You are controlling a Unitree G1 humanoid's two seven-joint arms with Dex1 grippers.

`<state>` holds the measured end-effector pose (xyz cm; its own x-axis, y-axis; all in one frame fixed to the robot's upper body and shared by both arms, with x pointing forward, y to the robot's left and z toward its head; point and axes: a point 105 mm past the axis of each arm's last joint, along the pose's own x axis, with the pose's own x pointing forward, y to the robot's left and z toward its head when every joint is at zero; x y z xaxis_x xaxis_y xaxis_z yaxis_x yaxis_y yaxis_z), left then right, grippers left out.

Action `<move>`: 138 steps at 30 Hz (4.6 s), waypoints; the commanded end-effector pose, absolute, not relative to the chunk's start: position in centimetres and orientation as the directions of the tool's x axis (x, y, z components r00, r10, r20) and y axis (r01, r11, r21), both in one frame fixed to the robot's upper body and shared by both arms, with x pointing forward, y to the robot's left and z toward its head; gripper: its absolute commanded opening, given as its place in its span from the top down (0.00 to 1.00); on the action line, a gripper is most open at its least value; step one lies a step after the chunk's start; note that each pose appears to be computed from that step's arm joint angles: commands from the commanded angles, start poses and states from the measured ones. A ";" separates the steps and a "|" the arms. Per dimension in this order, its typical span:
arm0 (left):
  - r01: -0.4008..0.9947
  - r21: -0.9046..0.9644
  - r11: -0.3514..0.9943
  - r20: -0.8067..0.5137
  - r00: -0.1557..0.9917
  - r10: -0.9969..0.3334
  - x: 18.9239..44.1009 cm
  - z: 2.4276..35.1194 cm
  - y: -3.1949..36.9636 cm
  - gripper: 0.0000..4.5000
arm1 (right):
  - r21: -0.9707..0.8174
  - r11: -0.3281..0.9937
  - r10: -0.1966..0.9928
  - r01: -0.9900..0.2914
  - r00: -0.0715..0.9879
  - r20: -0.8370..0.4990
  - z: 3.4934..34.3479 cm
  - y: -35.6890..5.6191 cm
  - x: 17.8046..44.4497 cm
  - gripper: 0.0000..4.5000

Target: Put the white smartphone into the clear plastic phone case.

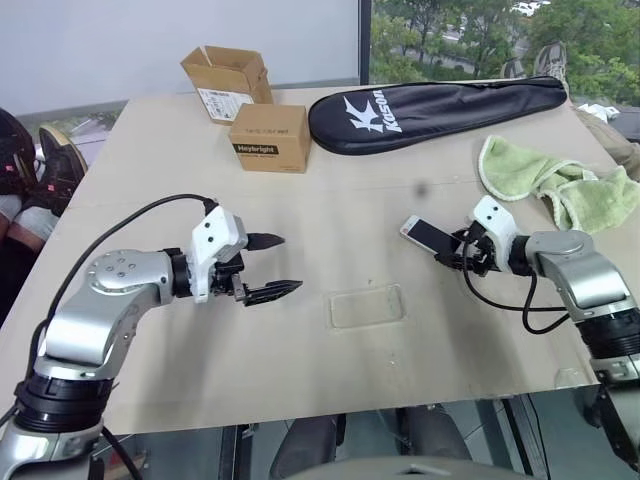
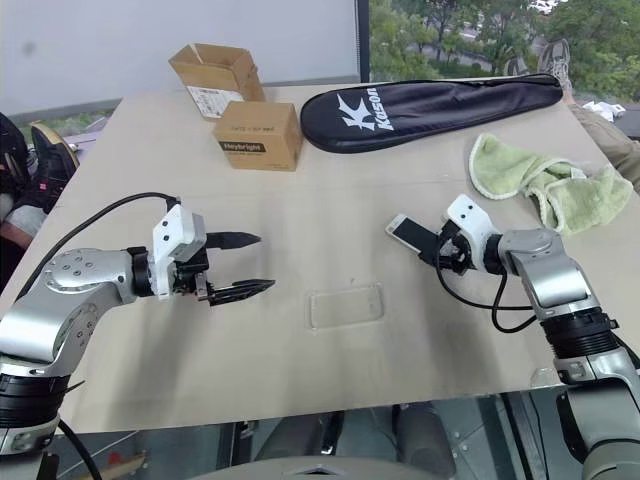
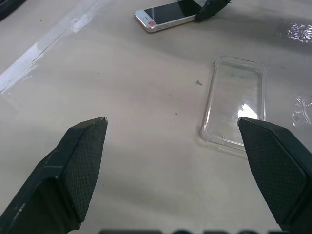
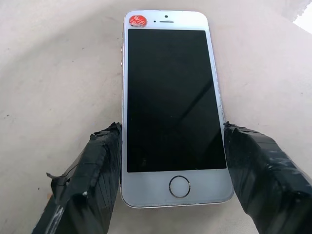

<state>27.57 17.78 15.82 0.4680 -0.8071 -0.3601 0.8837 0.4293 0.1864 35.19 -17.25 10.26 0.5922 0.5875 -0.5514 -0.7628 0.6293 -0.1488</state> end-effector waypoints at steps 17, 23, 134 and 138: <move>0.877 0.233 0.420 -0.315 0.477 -0.821 28.4 16.7 17.1 0.00 | -0.214 0.426 0.790 -0.879 0.477 -0.384 12.9 -16.1 32.9 0.38; 0.890 0.221 0.399 -0.311 0.452 -0.836 28.5 16.7 16.6 0.00 | -0.296 0.361 0.800 -0.884 0.457 -0.389 13.5 -15.3 32.6 0.38; 0.984 0.019 0.176 -0.480 0.163 -0.862 27.0 15.1 11.9 1.00 | -0.316 0.000 0.701 -0.949 0.225 -0.677 17.2 -8.8 27.8 0.01; 0.977 0.008 0.215 -0.499 0.190 -0.845 26.8 15.9 14.2 1.00 | -0.290 0.049 0.693 -0.956 0.241 -0.680 17.0 -10.0 27.9 0.01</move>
<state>27.46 14.01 15.51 0.2116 -0.8333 -0.5107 0.9720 0.2340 0.0208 28.15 -9.80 16.22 0.2281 0.6790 -0.6978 -0.9614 0.0440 -0.2715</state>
